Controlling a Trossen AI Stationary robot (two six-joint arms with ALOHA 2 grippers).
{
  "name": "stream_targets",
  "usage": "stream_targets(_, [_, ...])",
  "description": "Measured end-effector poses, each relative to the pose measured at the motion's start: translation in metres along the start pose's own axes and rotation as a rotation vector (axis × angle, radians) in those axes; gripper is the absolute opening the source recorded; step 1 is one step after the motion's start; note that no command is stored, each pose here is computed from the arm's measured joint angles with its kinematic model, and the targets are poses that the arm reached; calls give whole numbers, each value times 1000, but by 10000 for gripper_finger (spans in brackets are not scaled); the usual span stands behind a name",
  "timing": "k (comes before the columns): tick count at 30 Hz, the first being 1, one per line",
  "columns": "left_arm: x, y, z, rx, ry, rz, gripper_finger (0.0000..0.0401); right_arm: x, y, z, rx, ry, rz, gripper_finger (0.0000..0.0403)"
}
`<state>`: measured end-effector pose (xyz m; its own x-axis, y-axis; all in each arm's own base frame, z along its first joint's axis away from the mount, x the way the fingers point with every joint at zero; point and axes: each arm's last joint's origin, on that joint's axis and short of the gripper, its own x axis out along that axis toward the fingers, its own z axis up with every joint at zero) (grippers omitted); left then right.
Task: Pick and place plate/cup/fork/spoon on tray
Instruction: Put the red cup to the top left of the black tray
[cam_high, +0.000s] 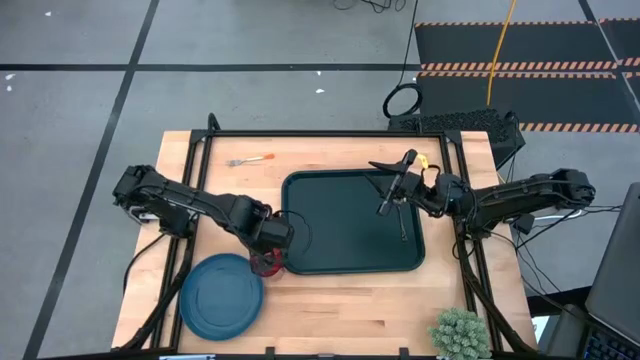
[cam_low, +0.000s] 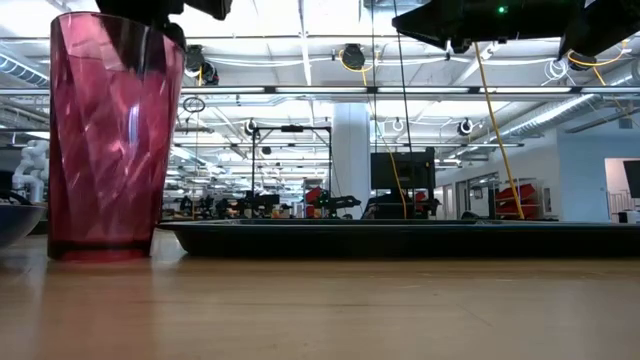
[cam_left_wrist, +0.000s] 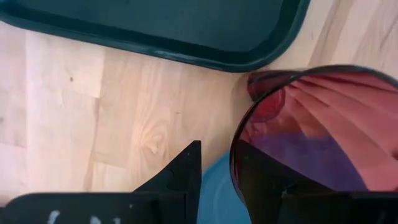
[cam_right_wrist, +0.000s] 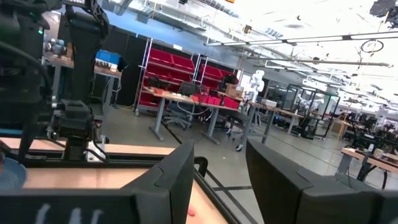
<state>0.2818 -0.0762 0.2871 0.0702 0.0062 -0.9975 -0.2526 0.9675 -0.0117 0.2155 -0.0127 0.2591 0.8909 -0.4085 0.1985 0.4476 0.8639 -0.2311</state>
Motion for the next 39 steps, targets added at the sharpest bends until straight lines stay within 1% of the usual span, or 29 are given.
stream_targets(7, [9,-3,4,24,28,18,101,0,1,-2,4,20,4,141])
stream_targets(9, [10,-2,5,27,38,19,96,0,1,-2,3,20,3,141])
stream_targets(11, [10,1,6,9,57,-2,78,0,1,-2,2,22,4,141])
stream_targets(15, [9,6,7,-14,73,-26,17,0,1,-2,1,23,4,141])
stream_targets(16, [8,8,7,-18,75,-23,13,0,1,-2,0,24,4,141])
stream_targets(20, [8,16,9,-13,89,-13,12,0,1,-3,6,28,5,141])
stream_targets(25, [5,31,10,-12,141,8,9,0,1,-3,10,28,4,141])
stream_targets(28, [-5,38,11,-8,155,28,8,0,1,-3,6,34,6,141])
stream_targets(33, [-35,48,18,-5,103,-1,8,0,1,-4,-2,41,8,141])
stream_targets(36, [-58,57,25,2,11,-18,8,0,1,-4,-4,41,8,141])
stream_targets(39, [-74,72,31,-5,-63,9,8,0,1,-4,-5,41,8,141])
